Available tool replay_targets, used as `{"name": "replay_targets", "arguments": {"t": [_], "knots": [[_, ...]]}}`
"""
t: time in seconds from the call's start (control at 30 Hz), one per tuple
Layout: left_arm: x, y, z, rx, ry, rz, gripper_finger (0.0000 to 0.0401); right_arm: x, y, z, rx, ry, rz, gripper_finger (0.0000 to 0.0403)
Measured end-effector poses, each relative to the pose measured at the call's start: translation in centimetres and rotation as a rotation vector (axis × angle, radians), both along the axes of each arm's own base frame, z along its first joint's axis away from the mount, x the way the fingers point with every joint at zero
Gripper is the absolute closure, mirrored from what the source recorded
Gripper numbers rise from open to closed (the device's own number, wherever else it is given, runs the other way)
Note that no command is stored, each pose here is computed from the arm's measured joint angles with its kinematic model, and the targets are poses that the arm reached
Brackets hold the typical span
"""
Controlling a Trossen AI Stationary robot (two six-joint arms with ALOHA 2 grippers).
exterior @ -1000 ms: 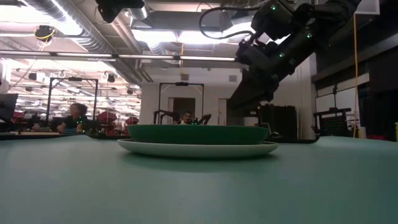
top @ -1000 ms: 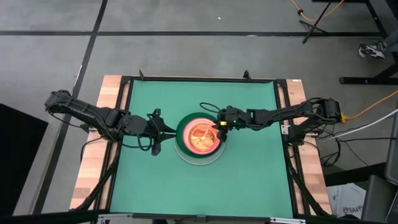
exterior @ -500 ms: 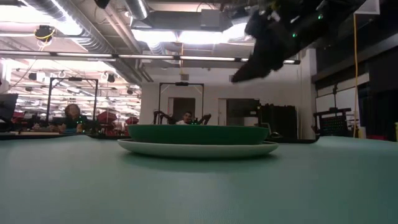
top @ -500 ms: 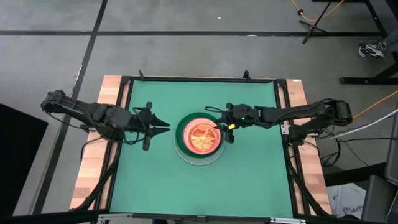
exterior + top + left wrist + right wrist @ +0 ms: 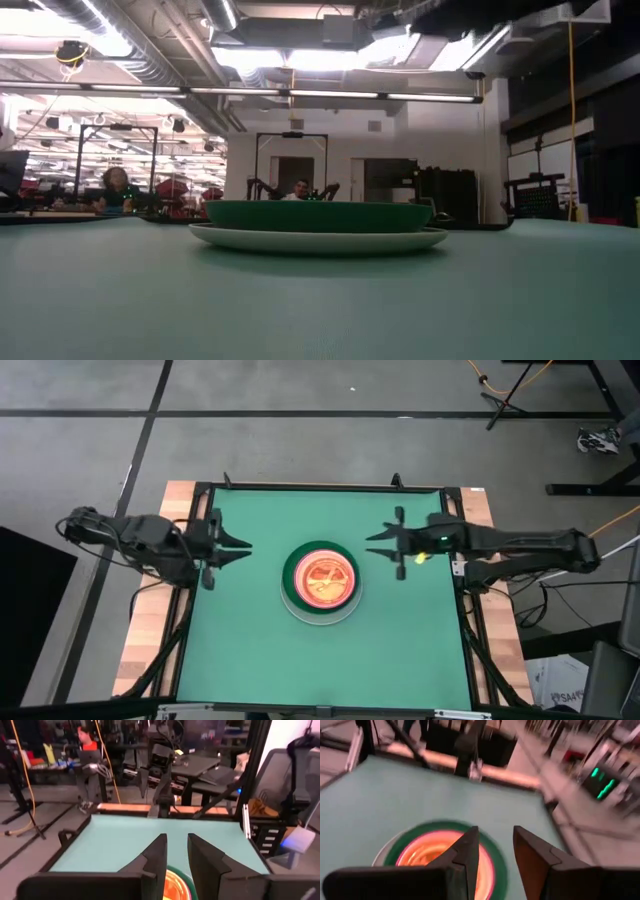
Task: Stack plastic plates
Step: Return to Home Position
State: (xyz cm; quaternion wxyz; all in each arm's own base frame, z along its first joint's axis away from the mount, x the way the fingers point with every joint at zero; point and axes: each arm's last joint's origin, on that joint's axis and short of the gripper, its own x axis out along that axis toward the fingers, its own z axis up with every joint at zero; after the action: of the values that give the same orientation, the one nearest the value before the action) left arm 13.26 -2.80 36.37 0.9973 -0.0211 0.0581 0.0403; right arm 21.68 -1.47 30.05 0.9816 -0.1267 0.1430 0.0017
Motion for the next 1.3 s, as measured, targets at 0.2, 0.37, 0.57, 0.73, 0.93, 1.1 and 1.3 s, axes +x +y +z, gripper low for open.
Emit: {"name": "replay_targets", "arguments": {"t": [0.2, 0.37, 0.57, 0.73, 0.93, 1.1, 1.3], "knots": [[-2.3, 0.7, 0.7, 0.024, -0.057, -0.004, 0.0331, -4.0, 0.2, 3.3, -0.046, -0.179, -0.022, 0.0292], [-4.1, 1.2, 0.5, 0.028, -0.049, 0.001, 0.0331, -7.4, 0.3, 4.8, -0.060, -0.274, -0.065, 0.0292], [-4.9, 1.5, -0.2, 0.038, -0.020, 0.020, 0.0331, -11.1, 0.5, 5.3, -0.102, -0.296, -0.091, 0.0292], [-4.2, 1.3, -2.4, 0.039, -0.011, 0.021, 0.0331, -12.1, 0.5, 4.2, -0.111, -0.191, -0.109, 0.0292], [-2.5, 0.7, -6.6, 0.030, -0.036, -0.016, 0.0331, -11.2, 0.6, 3.1, -0.175, -0.075, -0.049, 0.0292], [-1.5, 0.4, -9.7, 0.048, -0.070, -0.016, 0.0331, -10.2, 0.7, 2.8, -0.242, -0.039, 0.048, 0.0292], [-1.0, 0.8, -12.3, 0.079, -0.126, 0.022, 0.0331, -8.7, 0.8, 0.4, -0.280, -0.116, 0.109, 0.0292]]}}
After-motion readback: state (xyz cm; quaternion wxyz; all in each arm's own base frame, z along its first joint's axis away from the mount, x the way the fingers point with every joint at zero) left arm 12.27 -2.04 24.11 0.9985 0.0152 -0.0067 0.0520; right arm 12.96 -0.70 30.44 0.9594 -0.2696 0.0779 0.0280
